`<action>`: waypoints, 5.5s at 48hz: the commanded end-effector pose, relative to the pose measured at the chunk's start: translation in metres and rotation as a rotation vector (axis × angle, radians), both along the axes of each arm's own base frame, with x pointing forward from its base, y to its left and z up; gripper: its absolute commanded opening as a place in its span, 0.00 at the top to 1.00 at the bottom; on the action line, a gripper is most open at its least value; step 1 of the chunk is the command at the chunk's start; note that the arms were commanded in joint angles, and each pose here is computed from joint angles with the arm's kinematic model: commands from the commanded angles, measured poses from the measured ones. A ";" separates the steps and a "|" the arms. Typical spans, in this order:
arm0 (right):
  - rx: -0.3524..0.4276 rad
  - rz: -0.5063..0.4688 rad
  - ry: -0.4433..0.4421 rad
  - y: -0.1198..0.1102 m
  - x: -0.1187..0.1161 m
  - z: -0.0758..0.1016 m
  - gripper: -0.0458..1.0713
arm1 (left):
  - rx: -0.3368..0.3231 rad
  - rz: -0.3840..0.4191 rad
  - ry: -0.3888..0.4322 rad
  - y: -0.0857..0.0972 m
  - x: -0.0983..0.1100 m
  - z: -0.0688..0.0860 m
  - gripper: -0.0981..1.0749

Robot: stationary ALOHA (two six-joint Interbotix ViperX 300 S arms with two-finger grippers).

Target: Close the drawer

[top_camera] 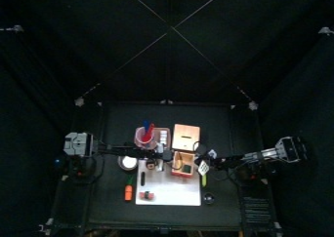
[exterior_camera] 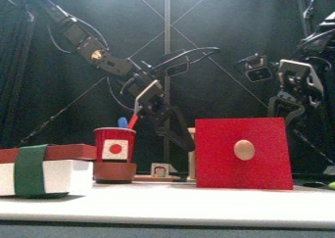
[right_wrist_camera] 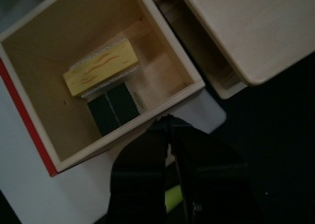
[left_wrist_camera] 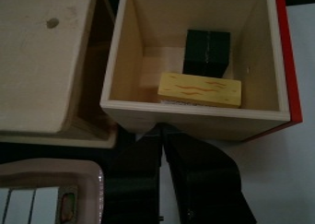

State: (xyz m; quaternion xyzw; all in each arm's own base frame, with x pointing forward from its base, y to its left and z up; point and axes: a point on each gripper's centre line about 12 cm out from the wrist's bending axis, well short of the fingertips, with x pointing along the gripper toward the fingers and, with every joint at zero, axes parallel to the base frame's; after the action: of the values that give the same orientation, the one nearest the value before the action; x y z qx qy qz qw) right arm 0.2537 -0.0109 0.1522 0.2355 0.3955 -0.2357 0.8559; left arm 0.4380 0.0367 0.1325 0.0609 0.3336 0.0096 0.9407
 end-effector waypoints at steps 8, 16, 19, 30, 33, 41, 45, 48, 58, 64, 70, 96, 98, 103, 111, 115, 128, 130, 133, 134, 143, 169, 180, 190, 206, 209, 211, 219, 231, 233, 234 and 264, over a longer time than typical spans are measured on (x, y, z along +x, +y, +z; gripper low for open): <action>-0.006 -0.019 -0.027 -0.007 0.006 0.007 0.55 | 0.004 0.002 -0.041 0.002 0.007 0.014 0.51; -0.029 -0.021 -0.042 -0.013 0.009 0.012 0.55 | 0.005 0.002 -0.046 0.002 0.007 0.016 0.51; -0.037 -0.021 -0.044 -0.015 0.010 0.013 0.55 | 0.004 0.004 -0.049 0.003 0.007 0.018 0.51; -0.045 -0.021 -0.050 -0.017 0.011 0.015 0.55 | 0.006 0.017 -0.059 0.009 0.008 0.021 0.51; -0.043 -0.021 -0.050 -0.016 0.011 0.015 0.55 | 0.007 0.020 -0.062 0.010 0.008 0.022 0.51; -0.044 -0.022 -0.049 -0.017 0.012 0.015 0.55 | 0.015 0.023 -0.068 0.015 0.009 0.024 0.51; -0.045 -0.023 -0.052 -0.017 0.011 0.016 0.55 | 0.017 0.024 -0.071 0.016 0.010 0.025 0.51; -0.047 -0.026 -0.055 -0.019 0.012 0.016 0.55 | 0.017 0.024 -0.071 0.016 0.010 0.025 0.51; -0.054 -0.041 -0.062 -0.024 0.012 0.019 0.55 | 0.016 0.025 -0.072 0.016 0.010 0.026 0.51; -0.059 -0.039 -0.070 -0.024 0.013 0.022 0.56 | 0.017 0.025 -0.080 0.016 0.011 0.028 0.51; -0.056 -0.042 -0.076 -0.024 0.013 0.023 0.55 | 0.019 0.024 -0.083 0.016 0.011 0.030 0.51; -0.031 -0.043 -0.050 -0.019 0.004 0.014 0.56 | 0.027 0.009 -0.079 0.012 0.011 0.031 0.51; -0.027 -0.042 -0.046 -0.018 0.004 0.013 0.56 | 0.028 0.007 -0.077 0.011 0.010 0.031 0.51; -0.019 -0.038 -0.040 -0.015 0.002 0.010 0.56 | 0.028 0.007 -0.079 0.011 0.010 0.032 0.51; -0.016 -0.031 -0.039 -0.012 0.002 0.010 0.56 | 0.027 0.000 -0.081 0.008 0.011 0.032 0.51; -0.021 -0.033 -0.044 -0.014 0.004 0.012 0.56 | 0.030 -0.002 -0.084 0.008 0.011 0.034 0.51; -0.035 -0.024 -0.059 -0.015 0.007 0.017 0.56 | 0.031 0.000 -0.097 0.008 0.011 0.040 0.51; -0.035 -0.024 -0.060 -0.015 0.008 0.018 0.56 | 0.031 0.000 -0.099 0.008 0.010 0.040 0.51; -0.038 -0.022 -0.063 -0.015 0.009 0.019 0.56 | 0.030 0.001 -0.100 0.008 0.009 0.042 0.51; -0.039 -0.020 -0.064 -0.014 0.009 0.019 0.56 | 0.030 0.001 -0.100 0.008 0.009 0.042 0.51; -0.042 -0.020 -0.069 -0.015 0.009 0.021 0.56 | 0.031 0.004 -0.091 0.010 0.008 0.040 0.51; -0.066 -0.004 -0.089 -0.016 0.014 0.027 0.56 | 0.047 -0.005 -0.097 0.011 0.009 0.043 0.51; -0.066 -0.005 -0.082 -0.016 0.013 0.025 0.56 | 0.055 -0.011 -0.101 0.011 0.010 0.044 0.51; -0.054 -0.018 -0.048 -0.017 0.006 0.015 0.56 | 0.053 -0.010 -0.086 0.011 0.008 0.039 0.51; -0.026 -0.034 -0.019 -0.015 -0.002 0.005 0.56 | 0.050 -0.008 -0.063 0.011 0.005 0.034 0.51; -0.022 -0.036 -0.014 -0.014 -0.003 0.003 0.56 | 0.048 -0.008 -0.051 0.010 0.003 0.030 0.51; -0.016 -0.039 -0.010 -0.014 -0.003 0.002 0.56 | 0.048 -0.009 -0.039 0.009 0.002 0.027 0.51; -0.006 -0.041 -0.012 -0.013 -0.002 0.002 0.56 | 0.044 -0.013 -0.009 0.008 0.002 0.015 0.51; 0.007 -0.027 -0.014 -0.010 0.004 -0.001 0.56 | 0.045 -0.016 -0.025 0.007 0.007 0.017 0.51; 0.004 -0.022 -0.019 -0.010 0.007 0.001 0.56 | 0.046 -0.016 -0.028 0.007 0.008 0.018 0.51; 0.002 -0.020 -0.027 -0.010 0.009 0.003 0.56 | 0.046 -0.016 -0.032 0.007 0.009 0.019 0.51; -0.020 0.001 -0.058 -0.010 0.018 0.013 0.56 | 0.071 -0.032 -0.080 0.008 0.013 0.038 0.51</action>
State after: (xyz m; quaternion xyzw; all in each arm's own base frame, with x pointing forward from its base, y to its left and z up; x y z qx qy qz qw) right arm 0.2615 -0.0225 0.1503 0.2298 0.3903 -0.2434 0.8577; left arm 0.4426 0.0438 0.1413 0.0953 0.3346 0.0051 0.9375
